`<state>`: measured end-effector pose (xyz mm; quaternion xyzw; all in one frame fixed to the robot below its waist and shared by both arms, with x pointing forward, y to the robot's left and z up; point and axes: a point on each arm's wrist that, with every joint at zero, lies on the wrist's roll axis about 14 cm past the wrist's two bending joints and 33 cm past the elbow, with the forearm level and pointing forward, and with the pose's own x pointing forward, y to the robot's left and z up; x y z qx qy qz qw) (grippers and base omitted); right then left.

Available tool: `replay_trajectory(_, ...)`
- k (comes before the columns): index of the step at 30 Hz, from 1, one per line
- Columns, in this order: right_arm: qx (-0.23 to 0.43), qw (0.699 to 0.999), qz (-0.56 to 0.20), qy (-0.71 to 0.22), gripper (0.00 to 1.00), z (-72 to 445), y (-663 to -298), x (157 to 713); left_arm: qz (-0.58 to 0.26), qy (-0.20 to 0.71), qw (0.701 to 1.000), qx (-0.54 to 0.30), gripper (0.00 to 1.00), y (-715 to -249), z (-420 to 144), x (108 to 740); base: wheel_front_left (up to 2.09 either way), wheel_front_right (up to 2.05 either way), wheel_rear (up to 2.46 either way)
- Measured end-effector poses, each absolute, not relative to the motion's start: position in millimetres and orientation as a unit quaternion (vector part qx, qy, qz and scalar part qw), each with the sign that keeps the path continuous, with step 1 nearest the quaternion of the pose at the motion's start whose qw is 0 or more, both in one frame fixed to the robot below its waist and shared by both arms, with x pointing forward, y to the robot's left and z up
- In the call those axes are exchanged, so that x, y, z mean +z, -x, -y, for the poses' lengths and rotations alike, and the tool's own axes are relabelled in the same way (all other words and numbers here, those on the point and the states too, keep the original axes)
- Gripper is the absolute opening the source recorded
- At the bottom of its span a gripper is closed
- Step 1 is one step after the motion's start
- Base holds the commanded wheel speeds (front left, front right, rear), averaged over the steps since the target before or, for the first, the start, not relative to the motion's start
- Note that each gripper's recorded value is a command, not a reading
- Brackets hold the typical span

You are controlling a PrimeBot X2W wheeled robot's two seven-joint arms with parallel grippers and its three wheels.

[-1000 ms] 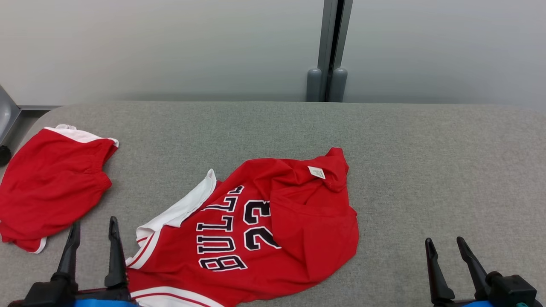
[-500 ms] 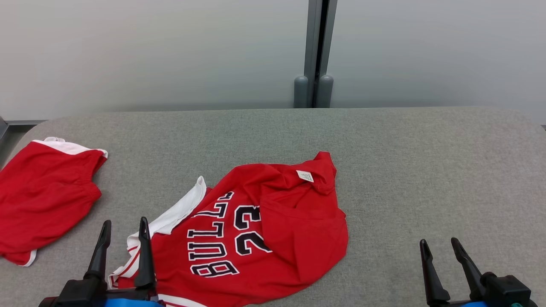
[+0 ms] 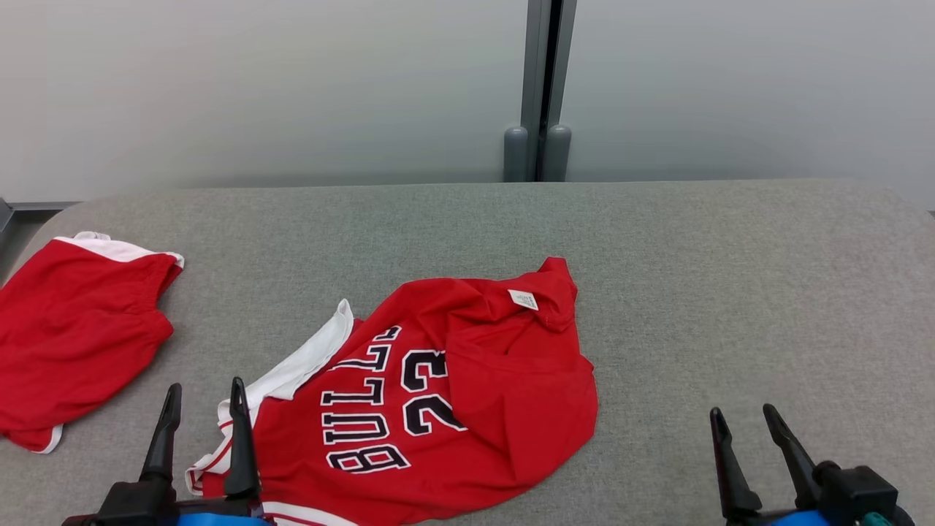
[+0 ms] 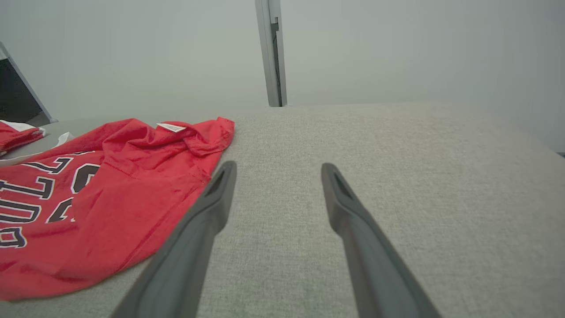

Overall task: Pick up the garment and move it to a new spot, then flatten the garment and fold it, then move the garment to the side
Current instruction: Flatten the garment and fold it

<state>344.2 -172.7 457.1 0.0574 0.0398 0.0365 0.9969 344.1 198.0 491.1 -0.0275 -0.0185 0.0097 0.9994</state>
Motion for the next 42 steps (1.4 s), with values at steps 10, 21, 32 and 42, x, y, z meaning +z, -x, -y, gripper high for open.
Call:
replay_trajectory(10, 0.118, 0.992, -0.035, -0.030, 1.00, 120.6, -400.2, 477.4, 0.013, 0.024, 0.999, 0.018, 1.00, -348.9, -203.3, 488.0, 0.00, 0.00, 0.00)
replay_trajectory(21, 0.185, 0.972, -0.147, 0.003, 1.00, 76.0, -432.8, 421.5, 0.008, 0.023, 0.999, 0.045, 1.00, -349.4, -220.3, 485.5, 0.00, 0.00, 0.00)
replay_trajectory(32, 0.195, 0.956, -0.219, -0.006, 0.00, 65.6, -424.2, 371.9, -0.002, 0.026, 0.997, 0.071, 1.00, -342.1, -233.3, 479.8, 0.00, 0.00, 0.00)
replay_trajectory(42, 0.156, 0.974, -0.162, -0.035, 0.00, 91.0, -429.4, 392.9, 0.000, 0.037, 0.998, 0.052, 1.00, -350.9, -219.1, 479.8, 0.00, 0.00, 0.00)
